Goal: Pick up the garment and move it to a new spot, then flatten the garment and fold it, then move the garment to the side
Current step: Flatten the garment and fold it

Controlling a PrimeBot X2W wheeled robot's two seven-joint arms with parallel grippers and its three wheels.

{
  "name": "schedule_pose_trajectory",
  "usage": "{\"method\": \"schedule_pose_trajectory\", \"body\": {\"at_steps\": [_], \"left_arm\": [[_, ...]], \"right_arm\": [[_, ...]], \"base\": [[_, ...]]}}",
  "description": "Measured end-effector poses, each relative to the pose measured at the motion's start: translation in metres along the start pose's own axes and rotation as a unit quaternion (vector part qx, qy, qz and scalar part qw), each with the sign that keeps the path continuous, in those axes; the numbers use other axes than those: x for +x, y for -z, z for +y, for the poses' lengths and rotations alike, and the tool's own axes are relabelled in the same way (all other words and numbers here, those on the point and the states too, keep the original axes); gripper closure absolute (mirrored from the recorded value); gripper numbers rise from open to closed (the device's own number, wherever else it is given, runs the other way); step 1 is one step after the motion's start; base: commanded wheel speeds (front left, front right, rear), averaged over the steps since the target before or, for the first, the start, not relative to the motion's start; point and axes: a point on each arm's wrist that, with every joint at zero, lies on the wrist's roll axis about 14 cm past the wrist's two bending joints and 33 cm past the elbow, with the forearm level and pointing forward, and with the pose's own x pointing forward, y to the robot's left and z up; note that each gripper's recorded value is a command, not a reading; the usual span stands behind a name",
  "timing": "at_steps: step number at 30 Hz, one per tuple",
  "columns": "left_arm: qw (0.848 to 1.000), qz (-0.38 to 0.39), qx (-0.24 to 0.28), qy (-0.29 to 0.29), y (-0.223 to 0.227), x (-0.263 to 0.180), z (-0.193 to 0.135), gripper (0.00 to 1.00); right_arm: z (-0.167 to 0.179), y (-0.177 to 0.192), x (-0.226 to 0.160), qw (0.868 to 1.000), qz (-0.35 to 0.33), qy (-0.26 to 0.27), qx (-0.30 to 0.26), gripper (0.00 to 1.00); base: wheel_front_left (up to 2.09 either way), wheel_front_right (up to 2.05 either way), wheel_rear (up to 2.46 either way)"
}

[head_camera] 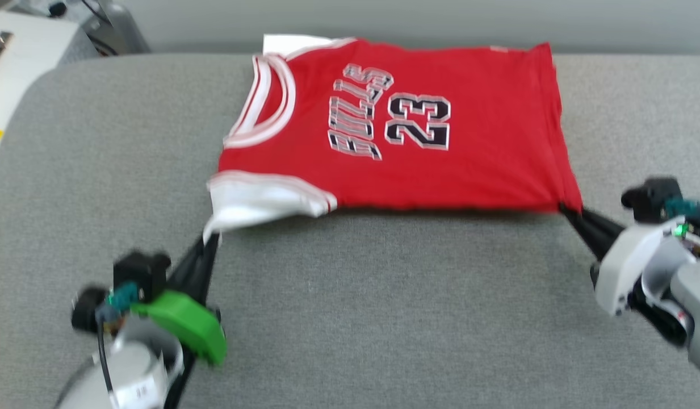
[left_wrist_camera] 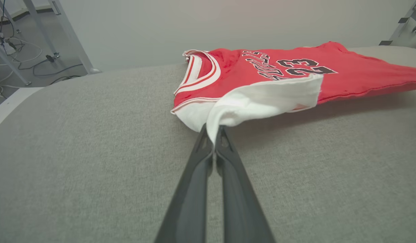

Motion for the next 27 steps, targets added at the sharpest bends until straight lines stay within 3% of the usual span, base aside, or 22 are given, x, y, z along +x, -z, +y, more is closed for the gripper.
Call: {"method": "schedule_pose_trajectory", "body": {"at_steps": [8, 17, 27], "left_arm": [[0.996, 0.048, -0.061, -0.036, 0.037, -0.073, -0.021, 1.0], [0.982, 0.112, -0.132, -0.069, 0.08, -0.14, -0.043, 1.0], [0.976, 0.134, -0.157, -0.075, 0.095, -0.162, -0.055, 1.0]], "right_arm": [[0.014, 0.035, -0.052, 0.999, 0.025, 0.004, 0.026, 1.0], [0.025, 0.079, -0.102, 0.996, 0.061, 0.018, 0.062, 1.0], [0.036, 0.105, -0.127, 0.991, 0.089, 0.024, 0.099, 1.0]], "base": [[0.0, 0.0, 0.0], [0.0, 0.0, 0.0], [0.0, 0.0, 0.0]]}}
